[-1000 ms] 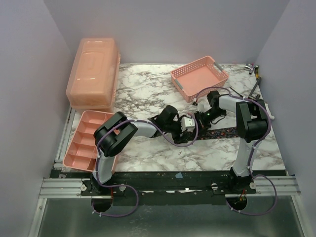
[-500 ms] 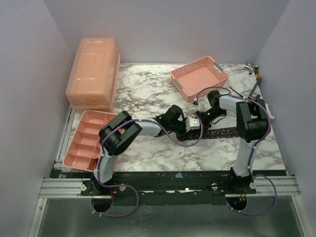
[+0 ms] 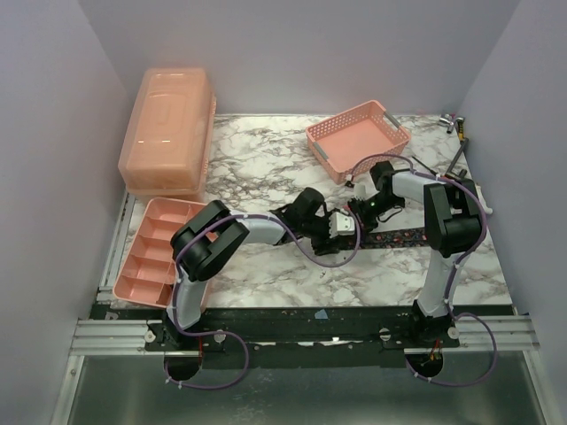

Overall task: Roll the ties
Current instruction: Roll the tie at the center of the board.

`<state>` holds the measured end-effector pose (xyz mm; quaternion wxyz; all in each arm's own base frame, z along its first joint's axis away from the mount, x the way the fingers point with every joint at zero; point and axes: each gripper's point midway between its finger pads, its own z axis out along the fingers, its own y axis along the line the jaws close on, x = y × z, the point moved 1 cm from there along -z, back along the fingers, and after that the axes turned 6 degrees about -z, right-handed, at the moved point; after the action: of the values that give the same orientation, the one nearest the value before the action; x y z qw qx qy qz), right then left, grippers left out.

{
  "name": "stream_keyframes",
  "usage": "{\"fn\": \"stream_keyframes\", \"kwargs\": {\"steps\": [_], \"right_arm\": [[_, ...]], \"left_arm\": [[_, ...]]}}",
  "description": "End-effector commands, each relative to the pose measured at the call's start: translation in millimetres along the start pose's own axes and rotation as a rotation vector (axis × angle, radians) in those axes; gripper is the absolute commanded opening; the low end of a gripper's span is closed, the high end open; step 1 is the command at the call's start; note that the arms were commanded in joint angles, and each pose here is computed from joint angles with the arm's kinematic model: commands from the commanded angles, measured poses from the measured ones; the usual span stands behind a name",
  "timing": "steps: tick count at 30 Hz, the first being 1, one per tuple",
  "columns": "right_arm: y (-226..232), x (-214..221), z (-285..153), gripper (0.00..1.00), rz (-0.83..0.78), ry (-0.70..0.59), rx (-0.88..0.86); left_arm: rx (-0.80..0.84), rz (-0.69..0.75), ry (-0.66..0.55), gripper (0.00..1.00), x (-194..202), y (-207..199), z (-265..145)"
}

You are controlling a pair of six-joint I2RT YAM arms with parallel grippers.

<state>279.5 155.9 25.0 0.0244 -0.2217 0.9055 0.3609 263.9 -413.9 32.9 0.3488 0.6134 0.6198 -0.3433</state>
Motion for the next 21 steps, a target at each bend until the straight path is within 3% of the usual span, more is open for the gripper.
{"fn": "stream_keyframes", "kwargs": {"steps": [1, 6, 17, 21], "right_arm": [[-29.6, 15.9, 15.8, 0.01, -0.003, 0.04, 0.102], [-39.4, 24.0, 20.4, 0.01, -0.007, 0.061, 0.134], [-41.1, 23.5, 22.3, 0.01, -0.004, 0.066, 0.131], [-40.9, 23.8, 23.2, 0.01, -0.002, 0.066, 0.126]], "left_arm": [[-0.002, -0.225, 0.022, 0.63, 34.1, -9.5, -22.0], [-0.025, -0.191, -0.104, 0.62, 19.0, -6.7, -34.2], [0.013, -0.157, -0.191, 0.64, -8.5, -7.1, -20.7], [0.013, -0.14, -0.199, 0.45, -20.7, -6.0, -17.5]]}}
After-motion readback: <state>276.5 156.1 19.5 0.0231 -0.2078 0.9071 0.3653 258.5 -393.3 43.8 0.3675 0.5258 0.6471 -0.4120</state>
